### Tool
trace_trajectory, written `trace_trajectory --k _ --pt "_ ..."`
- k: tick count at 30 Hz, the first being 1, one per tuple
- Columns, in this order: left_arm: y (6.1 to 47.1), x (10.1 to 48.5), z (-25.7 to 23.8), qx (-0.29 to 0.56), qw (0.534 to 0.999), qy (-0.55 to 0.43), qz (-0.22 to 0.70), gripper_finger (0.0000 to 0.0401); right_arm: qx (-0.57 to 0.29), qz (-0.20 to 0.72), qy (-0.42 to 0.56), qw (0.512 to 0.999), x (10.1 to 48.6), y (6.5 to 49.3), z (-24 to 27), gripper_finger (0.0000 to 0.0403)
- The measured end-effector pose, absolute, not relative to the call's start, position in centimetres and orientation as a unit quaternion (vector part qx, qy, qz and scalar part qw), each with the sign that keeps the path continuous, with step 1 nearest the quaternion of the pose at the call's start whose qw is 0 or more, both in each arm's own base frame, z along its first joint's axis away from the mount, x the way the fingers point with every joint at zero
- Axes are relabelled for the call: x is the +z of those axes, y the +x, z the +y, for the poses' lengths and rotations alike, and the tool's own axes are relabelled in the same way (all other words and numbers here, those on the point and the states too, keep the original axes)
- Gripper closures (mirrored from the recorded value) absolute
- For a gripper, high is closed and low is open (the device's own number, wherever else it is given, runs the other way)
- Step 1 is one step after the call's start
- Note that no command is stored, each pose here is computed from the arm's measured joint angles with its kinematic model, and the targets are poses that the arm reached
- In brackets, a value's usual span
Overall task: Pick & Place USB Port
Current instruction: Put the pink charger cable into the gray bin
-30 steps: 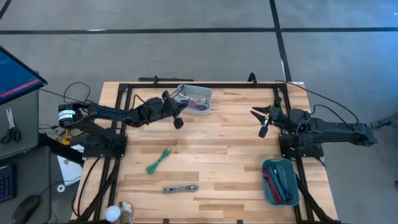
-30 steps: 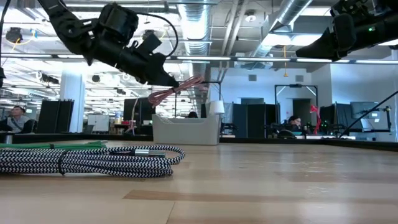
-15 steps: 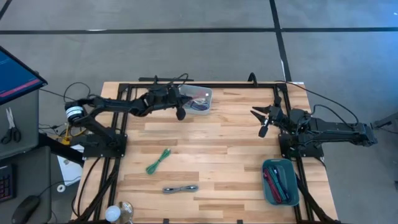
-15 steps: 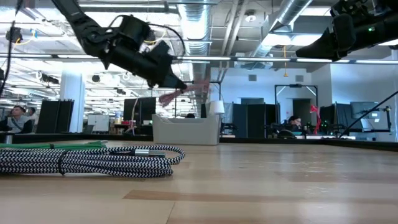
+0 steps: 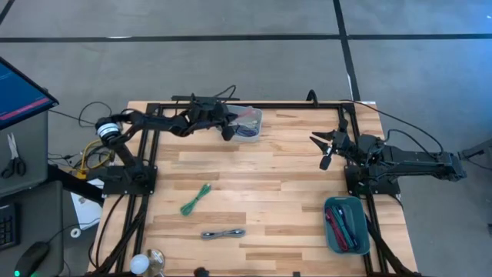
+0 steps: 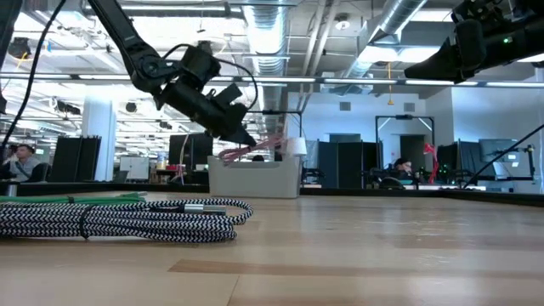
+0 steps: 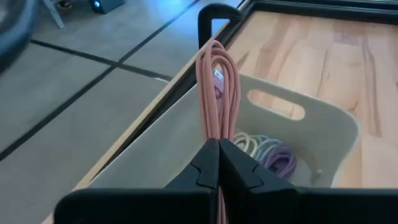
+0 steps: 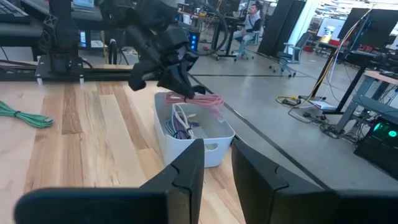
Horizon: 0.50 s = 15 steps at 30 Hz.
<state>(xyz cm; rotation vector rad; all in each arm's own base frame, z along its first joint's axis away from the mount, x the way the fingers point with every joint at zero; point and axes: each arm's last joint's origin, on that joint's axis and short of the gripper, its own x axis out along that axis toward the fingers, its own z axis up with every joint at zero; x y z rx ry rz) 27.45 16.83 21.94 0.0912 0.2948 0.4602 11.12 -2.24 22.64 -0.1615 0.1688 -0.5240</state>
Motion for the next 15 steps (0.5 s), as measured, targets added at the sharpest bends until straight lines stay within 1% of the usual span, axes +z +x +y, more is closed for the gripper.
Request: trace_trajectory --k 15 --pt "27.58 21.13 17.01 0.222 0.962 0.024 0.159 0.0395 -0.258 0.085 -0.087 0.958 22.64 11.12 -2.24 0.0328"
